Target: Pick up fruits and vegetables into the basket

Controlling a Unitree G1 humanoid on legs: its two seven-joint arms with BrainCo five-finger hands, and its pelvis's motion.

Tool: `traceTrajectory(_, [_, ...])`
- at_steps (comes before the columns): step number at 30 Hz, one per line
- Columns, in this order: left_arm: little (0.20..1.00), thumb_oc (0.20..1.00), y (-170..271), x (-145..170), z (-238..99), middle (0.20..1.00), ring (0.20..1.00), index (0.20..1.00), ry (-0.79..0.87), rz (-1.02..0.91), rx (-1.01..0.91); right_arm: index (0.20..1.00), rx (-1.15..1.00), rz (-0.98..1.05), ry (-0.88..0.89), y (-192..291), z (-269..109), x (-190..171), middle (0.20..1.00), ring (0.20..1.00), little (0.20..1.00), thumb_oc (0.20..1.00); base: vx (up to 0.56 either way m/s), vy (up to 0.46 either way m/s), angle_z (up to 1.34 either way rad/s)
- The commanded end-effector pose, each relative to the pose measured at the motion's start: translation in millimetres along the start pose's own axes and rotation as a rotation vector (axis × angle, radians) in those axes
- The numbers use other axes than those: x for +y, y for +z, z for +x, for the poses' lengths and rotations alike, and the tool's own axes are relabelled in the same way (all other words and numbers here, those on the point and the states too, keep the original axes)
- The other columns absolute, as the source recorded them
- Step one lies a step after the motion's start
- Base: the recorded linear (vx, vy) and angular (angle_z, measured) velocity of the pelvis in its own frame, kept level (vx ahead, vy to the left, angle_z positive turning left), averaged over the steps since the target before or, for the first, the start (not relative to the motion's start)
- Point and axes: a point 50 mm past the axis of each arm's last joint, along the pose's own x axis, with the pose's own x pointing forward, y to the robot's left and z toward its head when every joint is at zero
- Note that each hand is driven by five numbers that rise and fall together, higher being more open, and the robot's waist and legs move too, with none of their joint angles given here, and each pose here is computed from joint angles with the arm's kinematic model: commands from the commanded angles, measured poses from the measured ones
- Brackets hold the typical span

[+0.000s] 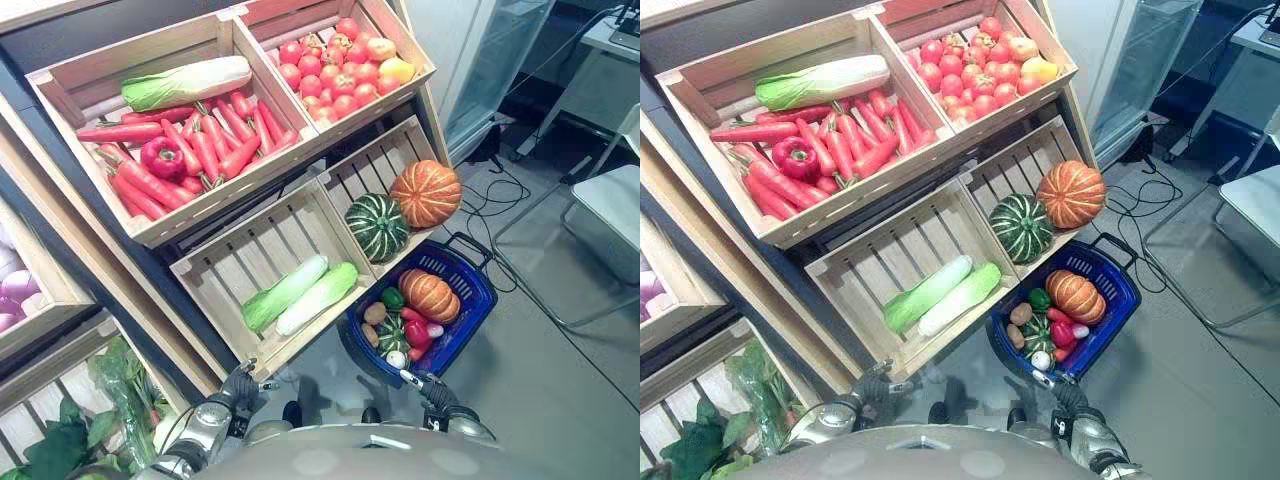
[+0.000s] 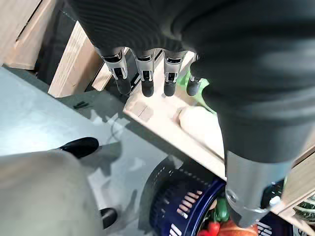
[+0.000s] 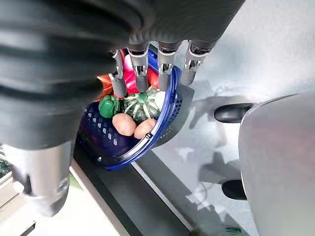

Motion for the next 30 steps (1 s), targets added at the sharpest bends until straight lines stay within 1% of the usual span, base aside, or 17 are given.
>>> traceTrajectory(1, [1.0,1.0,14,0,6,1.0,1.0,1.0,-0.003,0.006,-0.043,1.0,-0.067,-0.017,0.028,19,6,13,1.0,1.0,1.0,1.0,0.28,0.087,-0.38])
traceTrajectory(6, [1.0,1.0,20,4,7,1.0,1.0,1.0,0.046,0.028,-0.083,1.0,-0.072,-0.021,0.028,21,6,12,1.0,1.0,1.0,1.0,0.0,0.0,0.0])
traceTrajectory(7, [1.0,1.0,28,9,7,1.0,1.0,1.0,0.101,0.019,-0.129,1.0,-0.075,-0.019,0.026,23,6,12,1.0,1.0,1.0,1.0,-0.01,0.0,-0.03])
traceTrajectory(10, [1.0,1.0,66,19,6,1.0,1.0,1.0,0.197,0.072,-0.328,1.0,-0.083,-0.004,0.017,25,7,11,1.0,1.0,1.0,1.0,0.01,-0.001,-0.09])
traceTrajectory(13, [1.0,1.0,102,29,1,1.0,1.0,1.0,0.3,0.137,-0.479,1.0,-0.085,0.017,-0.01,26,6,8,1.0,1.0,1.0,1.0,0.01,-0.001,-0.12])
traceTrajectory(15, [1.0,1.0,118,35,-2,1.0,1.0,1.0,0.359,0.168,-0.547,1.0,-0.091,0.014,-0.019,27,6,6,1.0,1.0,1.0,1.0,0.0,0.007,-0.05])
traceTrajectory(16, [1.0,1.0,136,42,-7,1.0,1.0,1.0,0.423,0.21,-0.617,1.0,-0.104,0.011,-0.026,29,6,5,1.0,1.0,1.0,1.0,0.0,0.0,0.0])
traceTrajectory(19, [1.0,1.0,162,52,-16,1.0,1.0,1.0,0.533,0.271,-0.713,1.0,-0.127,0.028,-0.036,32,5,6,1.0,1.0,1.0,1.0,0.0,0.0,0.0])
traceTrajectory(22, [1.0,1.0,179,58,-23,1.0,1.0,1.0,0.607,0.326,-0.787,1.0,-0.149,0.024,-0.043,35,4,4,1.0,1.0,1.0,1.0,-0.02,0.009,-0.05])
traceTrajectory(25, [1.0,1.0,218,66,-30,1.0,1.0,1.0,0.72,0.379,-0.871,1.0,-0.231,0.033,-0.041,57,6,-1,1.0,1.0,1.0,1.0,-0.25,0.021,-0.07])
traceTrajectory(27, [1.0,1.0,227,67,-32,1.0,1.0,1.0,0.756,0.395,-0.889,1.0,-0.256,0.028,-0.041,64,6,-1,1.0,1.0,1.0,1.0,-0.19,0.019,-0.02])
traceTrajectory(30, [1.0,1.0,252,74,-37,1.0,1.0,1.0,0.864,0.444,-0.914,1.0,-0.34,0.015,-0.041,90,7,-2,1.0,1.0,1.0,1.0,-0.27,0.022,-0.04])
